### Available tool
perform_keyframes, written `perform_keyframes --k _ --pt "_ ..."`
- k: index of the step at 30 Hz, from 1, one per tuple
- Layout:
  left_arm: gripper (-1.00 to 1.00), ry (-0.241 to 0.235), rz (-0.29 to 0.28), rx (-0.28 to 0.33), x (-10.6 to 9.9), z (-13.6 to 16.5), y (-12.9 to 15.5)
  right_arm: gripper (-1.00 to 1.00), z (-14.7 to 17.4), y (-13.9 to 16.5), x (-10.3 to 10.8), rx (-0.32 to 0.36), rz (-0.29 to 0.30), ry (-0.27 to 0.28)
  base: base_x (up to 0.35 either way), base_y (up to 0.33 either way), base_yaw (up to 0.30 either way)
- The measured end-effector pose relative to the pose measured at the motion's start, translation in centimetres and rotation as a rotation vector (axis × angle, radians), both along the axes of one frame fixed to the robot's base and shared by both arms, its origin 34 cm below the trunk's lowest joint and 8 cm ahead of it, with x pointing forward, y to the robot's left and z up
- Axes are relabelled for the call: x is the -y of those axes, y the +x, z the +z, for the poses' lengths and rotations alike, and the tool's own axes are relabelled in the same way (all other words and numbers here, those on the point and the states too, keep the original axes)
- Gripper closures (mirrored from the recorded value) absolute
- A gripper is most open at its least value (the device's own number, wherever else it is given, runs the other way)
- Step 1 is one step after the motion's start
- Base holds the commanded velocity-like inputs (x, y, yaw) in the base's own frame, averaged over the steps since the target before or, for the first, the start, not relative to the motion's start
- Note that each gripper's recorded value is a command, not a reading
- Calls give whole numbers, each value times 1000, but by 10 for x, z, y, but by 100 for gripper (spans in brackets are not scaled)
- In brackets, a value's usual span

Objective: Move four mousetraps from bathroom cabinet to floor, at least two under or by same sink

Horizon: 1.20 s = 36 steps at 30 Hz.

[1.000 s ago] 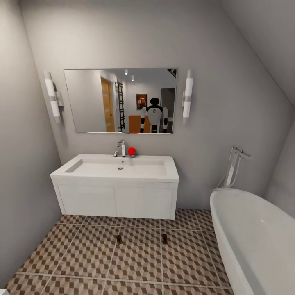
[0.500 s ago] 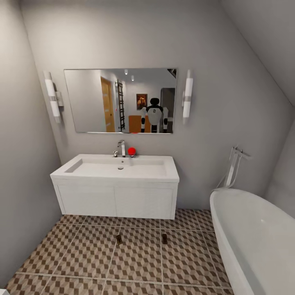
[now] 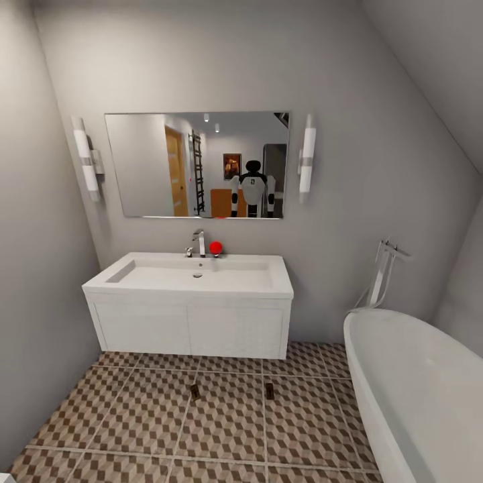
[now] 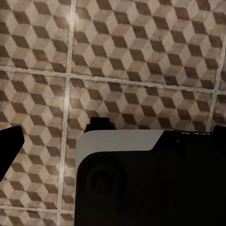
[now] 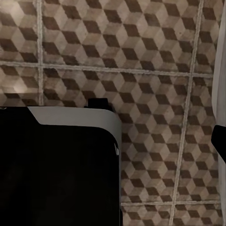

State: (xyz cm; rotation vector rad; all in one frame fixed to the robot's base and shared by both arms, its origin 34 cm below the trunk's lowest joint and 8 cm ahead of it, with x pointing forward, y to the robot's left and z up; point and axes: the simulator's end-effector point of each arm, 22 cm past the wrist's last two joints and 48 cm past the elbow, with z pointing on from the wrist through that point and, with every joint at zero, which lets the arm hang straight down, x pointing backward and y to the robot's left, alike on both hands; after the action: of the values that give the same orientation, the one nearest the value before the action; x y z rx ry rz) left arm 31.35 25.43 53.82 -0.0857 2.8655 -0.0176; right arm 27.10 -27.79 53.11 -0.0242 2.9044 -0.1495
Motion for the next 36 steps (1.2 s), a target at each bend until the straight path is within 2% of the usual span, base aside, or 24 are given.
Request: perform_keyframes --k 12,36 --pt "-100 10 -4 -4 -6 0 0 -100 -1 -2 -1 -10 -5 1 0 0 -187" --pt "-100 12 -8 9 -6 1 4 -100 -1 -3 -6 -12 -5 10 0 0 -288"
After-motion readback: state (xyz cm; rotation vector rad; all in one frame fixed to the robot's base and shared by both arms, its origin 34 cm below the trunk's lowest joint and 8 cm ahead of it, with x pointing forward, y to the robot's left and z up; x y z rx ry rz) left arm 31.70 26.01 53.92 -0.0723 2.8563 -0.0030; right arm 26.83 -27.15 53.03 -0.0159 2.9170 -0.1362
